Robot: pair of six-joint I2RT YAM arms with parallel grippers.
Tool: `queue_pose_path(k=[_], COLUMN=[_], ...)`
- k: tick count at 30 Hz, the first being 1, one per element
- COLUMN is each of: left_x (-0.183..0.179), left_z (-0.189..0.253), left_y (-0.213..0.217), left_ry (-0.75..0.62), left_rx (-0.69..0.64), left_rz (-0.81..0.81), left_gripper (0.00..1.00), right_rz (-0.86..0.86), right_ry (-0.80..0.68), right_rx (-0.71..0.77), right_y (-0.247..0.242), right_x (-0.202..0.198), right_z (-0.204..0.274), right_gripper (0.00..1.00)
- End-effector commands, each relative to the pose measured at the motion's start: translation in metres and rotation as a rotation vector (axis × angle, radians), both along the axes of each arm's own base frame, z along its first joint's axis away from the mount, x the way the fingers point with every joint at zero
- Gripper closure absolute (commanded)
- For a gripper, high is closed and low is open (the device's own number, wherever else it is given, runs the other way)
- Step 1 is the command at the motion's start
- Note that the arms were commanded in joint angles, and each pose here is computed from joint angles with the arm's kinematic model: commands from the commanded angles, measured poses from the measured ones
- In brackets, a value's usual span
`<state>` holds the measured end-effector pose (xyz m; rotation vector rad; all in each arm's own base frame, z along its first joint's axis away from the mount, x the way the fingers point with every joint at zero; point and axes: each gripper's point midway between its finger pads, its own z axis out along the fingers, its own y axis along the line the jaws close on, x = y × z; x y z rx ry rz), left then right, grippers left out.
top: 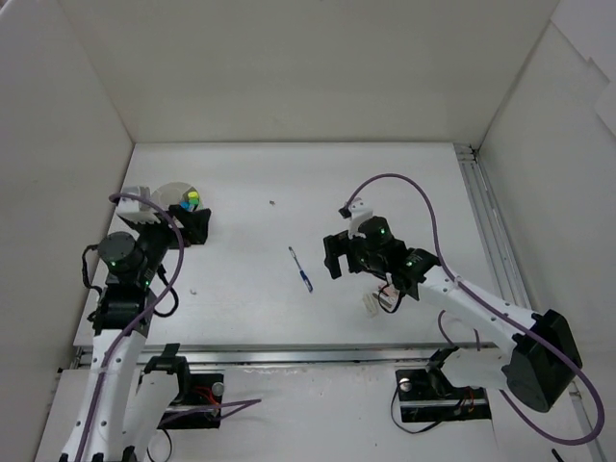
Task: Sort the stationery into containers
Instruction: Pick up the pen from the center of the board.
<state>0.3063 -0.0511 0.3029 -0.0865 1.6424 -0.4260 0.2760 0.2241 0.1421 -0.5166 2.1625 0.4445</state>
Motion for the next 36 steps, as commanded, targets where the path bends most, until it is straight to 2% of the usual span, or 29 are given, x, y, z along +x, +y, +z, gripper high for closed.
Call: queue_pose_path(k=[1, 4, 10, 15, 21, 24, 27, 28, 30, 33, 34, 36], left_x=[-0.015, -0.020, -0.027, -0.028, -0.044, -0.048, -0.053, -0.054, -0.054, -0.057, -0.057, -0.059], left_z=[-0.030, -0.054, -0.081, -0.080, -0.071, -0.066, -0.062, -0.059, -0.059, -0.054, -0.053, -0.052], left_y=[-0.038, -0.073, -0.130, -0.141, -0.158, -0.160, -0.163, -0.162, -0.160, -0.159, -0.159, -0.162], left_ry=[0.117, 0.206, 0.286, 0.289, 0.217, 0.168, 0.138, 0.129, 0.118, 0.083, 0.073, 0.056], left_rx=[-0.132, -0.160, -0.030, 0.043, 0.105, 0.114, 0.135, 0.141, 0.158, 0.182, 0.188, 0.212], left_rz=[-0.145, -0.248, -0.366, -0.386, -0.504, -0.537, -0.571, -0.573, -0.573, -0.584, -0.588, -0.614], left_gripper=[0.01, 0.01, 0.01, 0.01, 0.01, 0.01, 0.01, 0.01, 0.01, 0.01, 0.01, 0.01], right_rz=[-0.177, -0.273, -0.363, -0.345, -0.326, -0.301, -0.266, -0.260, -0.247, -0.247, -0.249, -0.249], right_ry=[0.026, 0.098, 0.206, 0.240, 0.330, 0.385, 0.435, 0.449, 0.471, 0.493, 0.491, 0.482], right_rx=[-0.010, -0.064, -0.117, -0.160, -0.160, -0.146, -0.137, -0.136, -0.129, -0.136, -0.132, -0.119], right_y=[-0.022, -0.040, -0.058, -0.071, -0.082, -0.077, -0.067, -0.064, -0.059, -0.060, -0.061, -0.060], right_x=[0.008, 0.002, 0.004, 0.022, 0.038, 0.043, 0.047, 0.050, 0.049, 0.043, 0.042, 0.039], right_z=[-0.013, -0.035, -0.063, -0.072, -0.093, -0.104, -0.117, -0.121, -0.127, -0.133, -0.132, -0.126], right_gripper=[0.02, 0.02, 0.02, 0.02, 0.02, 0.06, 0.15, 0.22, 0.29, 0.57, 0.74, 0.86])
